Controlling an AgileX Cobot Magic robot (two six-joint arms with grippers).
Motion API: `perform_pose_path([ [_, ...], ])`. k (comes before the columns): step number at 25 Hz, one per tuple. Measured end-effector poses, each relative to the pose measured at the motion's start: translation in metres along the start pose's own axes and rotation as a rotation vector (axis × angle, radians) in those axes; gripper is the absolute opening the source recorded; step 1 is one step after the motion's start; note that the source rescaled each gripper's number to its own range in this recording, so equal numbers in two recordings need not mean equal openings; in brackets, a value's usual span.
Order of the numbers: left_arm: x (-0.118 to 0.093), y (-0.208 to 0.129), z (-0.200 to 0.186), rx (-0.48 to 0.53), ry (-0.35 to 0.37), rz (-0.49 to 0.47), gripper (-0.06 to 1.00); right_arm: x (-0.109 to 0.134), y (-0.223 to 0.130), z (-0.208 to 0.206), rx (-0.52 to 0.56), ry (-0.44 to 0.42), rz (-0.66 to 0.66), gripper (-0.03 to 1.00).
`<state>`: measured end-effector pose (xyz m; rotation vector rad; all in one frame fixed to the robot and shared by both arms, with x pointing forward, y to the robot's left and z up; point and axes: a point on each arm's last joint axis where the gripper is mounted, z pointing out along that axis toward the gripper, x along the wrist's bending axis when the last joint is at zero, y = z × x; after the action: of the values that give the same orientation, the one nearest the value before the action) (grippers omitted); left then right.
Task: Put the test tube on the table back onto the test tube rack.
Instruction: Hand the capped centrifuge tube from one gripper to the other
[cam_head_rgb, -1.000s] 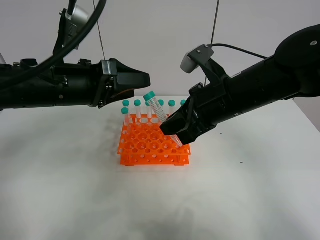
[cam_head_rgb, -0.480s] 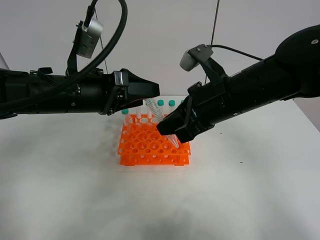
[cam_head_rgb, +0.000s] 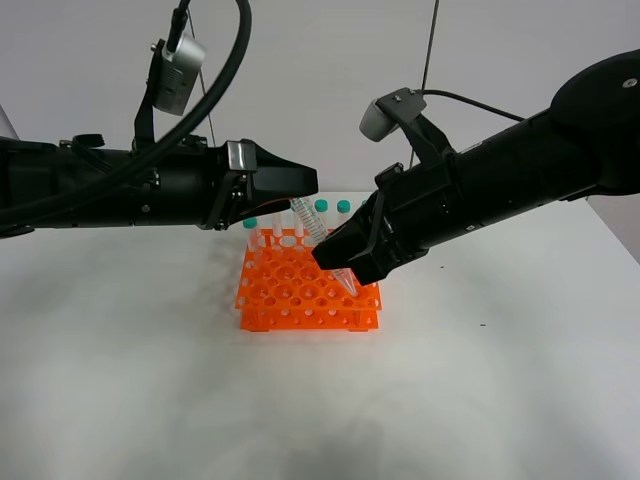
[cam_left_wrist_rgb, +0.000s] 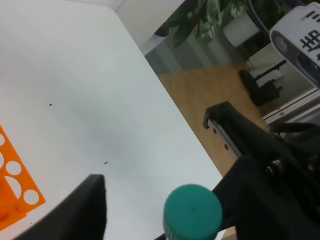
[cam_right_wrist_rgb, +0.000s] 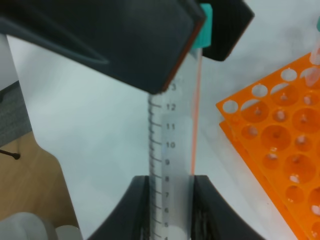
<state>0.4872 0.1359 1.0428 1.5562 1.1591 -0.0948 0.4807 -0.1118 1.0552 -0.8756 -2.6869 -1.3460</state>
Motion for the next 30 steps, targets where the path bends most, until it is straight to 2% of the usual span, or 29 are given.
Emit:
perform_pose_path([
  [8, -0.0012, -0.0004, 0.0, 0.004, -0.013, 0.0, 0.67, -0.0004, 0.0003, 0.0, -0.004, -0.005, 0.021, 0.03],
  [12, -0.0012, -0.0004, 0.0, 0.005, -0.014, 0.001, 0.56, -0.0002, 0.0002, 0.0, -0.002, -0.003, 0.023, 0.03],
  [18, -0.0012, -0.0004, 0.0, 0.005, -0.014, 0.001, 0.31, -0.0002, 0.0002, 0.0, -0.002, -0.002, 0.023, 0.03],
  [19, -0.0012, -0.0004, 0.0, 0.005, -0.014, 0.001, 0.24, -0.0001, 0.0002, 0.0, -0.002, -0.002, 0.023, 0.03],
  [21, -0.0016, -0.0005, 0.0, 0.006, -0.018, 0.001, 0.0, -0.0001, 0.0001, 0.0, -0.001, -0.001, 0.023, 0.03],
  [29, -0.0017, -0.0005, 0.0, 0.005, -0.019, -0.001, 0.0, -0.0005, 0.0004, 0.0, -0.005, -0.005, 0.024, 0.04],
  [30, -0.0017, -0.0005, 0.0, 0.005, -0.019, -0.002, 0.0, -0.0006, 0.0005, 0.0, -0.005, -0.007, 0.024, 0.1],
])
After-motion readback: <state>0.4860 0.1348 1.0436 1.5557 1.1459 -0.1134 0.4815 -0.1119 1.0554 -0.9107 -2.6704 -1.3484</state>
